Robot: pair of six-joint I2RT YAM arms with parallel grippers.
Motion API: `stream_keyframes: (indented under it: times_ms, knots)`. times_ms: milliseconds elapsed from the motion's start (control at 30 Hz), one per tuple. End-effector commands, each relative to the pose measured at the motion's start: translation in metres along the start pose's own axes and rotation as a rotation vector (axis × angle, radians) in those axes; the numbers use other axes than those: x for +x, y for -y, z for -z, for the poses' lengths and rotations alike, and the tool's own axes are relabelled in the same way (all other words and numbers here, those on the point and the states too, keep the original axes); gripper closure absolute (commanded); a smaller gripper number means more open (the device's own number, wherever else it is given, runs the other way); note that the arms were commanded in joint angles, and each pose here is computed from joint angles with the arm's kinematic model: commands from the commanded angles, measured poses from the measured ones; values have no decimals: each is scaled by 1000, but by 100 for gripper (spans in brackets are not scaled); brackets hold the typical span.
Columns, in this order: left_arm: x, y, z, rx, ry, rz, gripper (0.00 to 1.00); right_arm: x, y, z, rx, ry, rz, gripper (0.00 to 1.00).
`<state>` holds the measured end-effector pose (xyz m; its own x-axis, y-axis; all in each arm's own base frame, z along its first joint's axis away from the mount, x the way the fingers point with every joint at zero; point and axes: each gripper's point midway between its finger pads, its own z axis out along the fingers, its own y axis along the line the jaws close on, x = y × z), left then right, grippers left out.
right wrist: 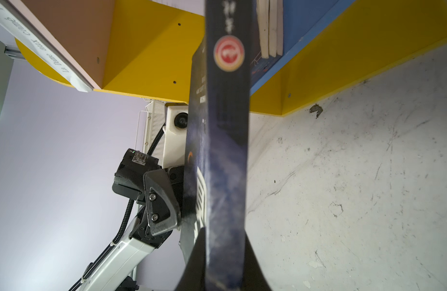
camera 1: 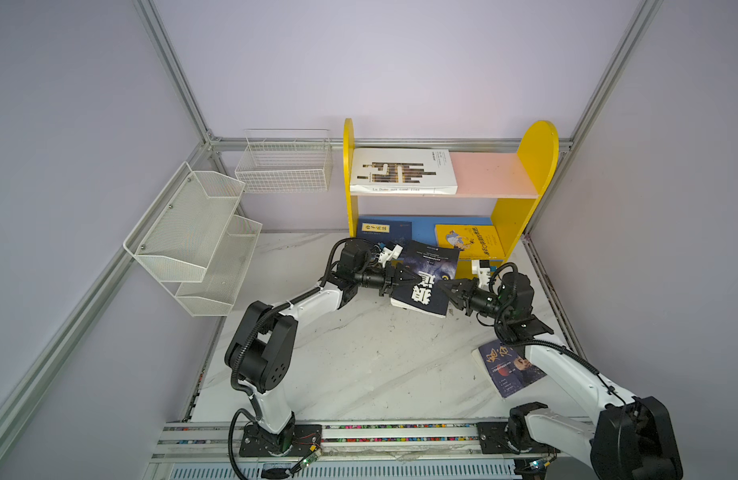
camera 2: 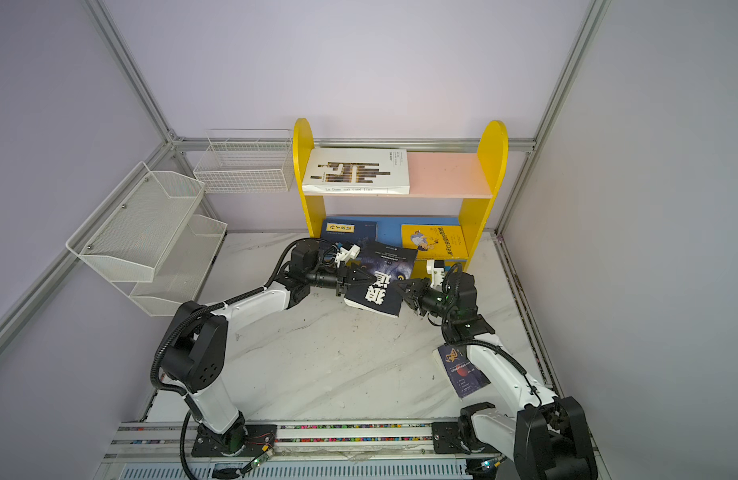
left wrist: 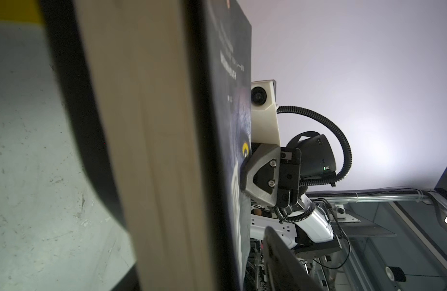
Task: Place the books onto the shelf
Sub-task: 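Carry the upright wolf-eye book with both grippers toward the blue tier, then insert the wolf-eye book onto the blue tier with the right gripper while left gripper releases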
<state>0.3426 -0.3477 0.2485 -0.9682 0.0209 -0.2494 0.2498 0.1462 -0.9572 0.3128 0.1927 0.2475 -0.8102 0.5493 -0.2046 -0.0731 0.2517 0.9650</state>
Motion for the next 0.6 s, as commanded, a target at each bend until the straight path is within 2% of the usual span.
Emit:
stream_keyframes:
  times_ms: [0, 67, 200, 333, 367, 567]
  knots:
    - [-37, 71, 30, -8, 163, -224, 23, -15, -16, 12, -16, 122, -1, 100]
    - [-44, 63, 48, -123, 228, -223, 12, -23, -23, 19, -25, 184, -8, 100]
    - [-50, 54, 89, -317, 344, -230, 4, -43, -36, 29, -62, 309, -31, 100]
    - [-49, 58, 121, -415, 446, -255, 0, -68, -56, 37, -148, 433, -63, 100]
    - [-44, 71, 132, -415, 480, -281, 0, -75, -62, 38, -172, 465, -72, 100]
    - [-34, 79, 162, -466, 585, -303, 0, -125, -93, 29, -261, 616, -72, 100]
